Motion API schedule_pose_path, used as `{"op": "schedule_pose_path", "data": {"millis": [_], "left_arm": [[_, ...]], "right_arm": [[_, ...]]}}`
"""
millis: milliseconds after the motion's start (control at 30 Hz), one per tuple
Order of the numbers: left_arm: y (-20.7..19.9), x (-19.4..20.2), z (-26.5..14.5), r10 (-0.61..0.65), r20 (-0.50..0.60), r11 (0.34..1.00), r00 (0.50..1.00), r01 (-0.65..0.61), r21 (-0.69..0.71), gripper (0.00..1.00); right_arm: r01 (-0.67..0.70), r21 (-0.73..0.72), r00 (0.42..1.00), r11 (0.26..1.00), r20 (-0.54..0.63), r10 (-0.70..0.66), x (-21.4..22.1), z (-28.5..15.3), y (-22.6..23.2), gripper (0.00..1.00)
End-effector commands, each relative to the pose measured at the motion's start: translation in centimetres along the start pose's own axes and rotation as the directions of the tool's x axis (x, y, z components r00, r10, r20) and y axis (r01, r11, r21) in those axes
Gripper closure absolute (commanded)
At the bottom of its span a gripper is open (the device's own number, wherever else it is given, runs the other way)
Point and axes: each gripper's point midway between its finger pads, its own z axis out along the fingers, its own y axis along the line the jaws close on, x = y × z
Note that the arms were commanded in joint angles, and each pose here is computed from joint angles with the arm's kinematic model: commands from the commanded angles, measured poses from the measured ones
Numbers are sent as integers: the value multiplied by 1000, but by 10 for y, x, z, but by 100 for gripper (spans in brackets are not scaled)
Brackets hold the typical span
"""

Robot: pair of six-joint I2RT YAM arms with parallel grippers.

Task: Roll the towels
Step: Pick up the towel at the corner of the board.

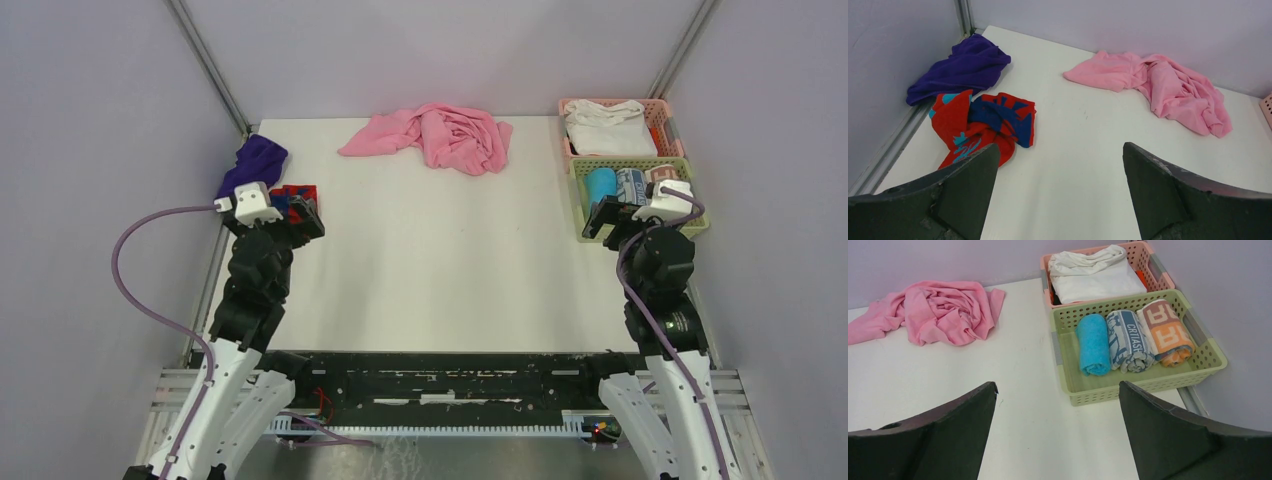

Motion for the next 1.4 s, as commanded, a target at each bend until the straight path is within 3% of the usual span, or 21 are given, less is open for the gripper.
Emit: {"op": "schedule_pose_path", "data": {"millis": [0, 433, 700, 1033, 1233, 1367], "left_arm": [[-3, -14, 1, -74, 58, 997, 996, 74, 0, 1], [4, -3, 12, -29, 22, 997, 999, 30, -66, 1], [7, 39, 55, 117, -233, 973, 966, -158, -166, 1], [32, 93, 149, 224, -525, 894, 821, -387, -224, 9], [39, 126, 193, 312, -651, 824, 692, -538, -177, 14], [45, 156, 209, 372, -731, 771, 572, -629, -99, 20]], "right_arm": [[-11, -17, 998, 1000, 65, 12, -22, -2, 4, 0], [-8, -37, 998, 999, 66, 11, -17, -5, 6, 0], [-15, -70, 998, 997, 59, 19, -9, -8, 11, 0], [-26, -132, 994, 991, 105, 40, -12, -19, 22, 0], [-28, -132, 990, 991, 133, 46, -17, -26, 21, 0], [-30, -135, 990, 990, 136, 49, -16, -27, 21, 0]]}}
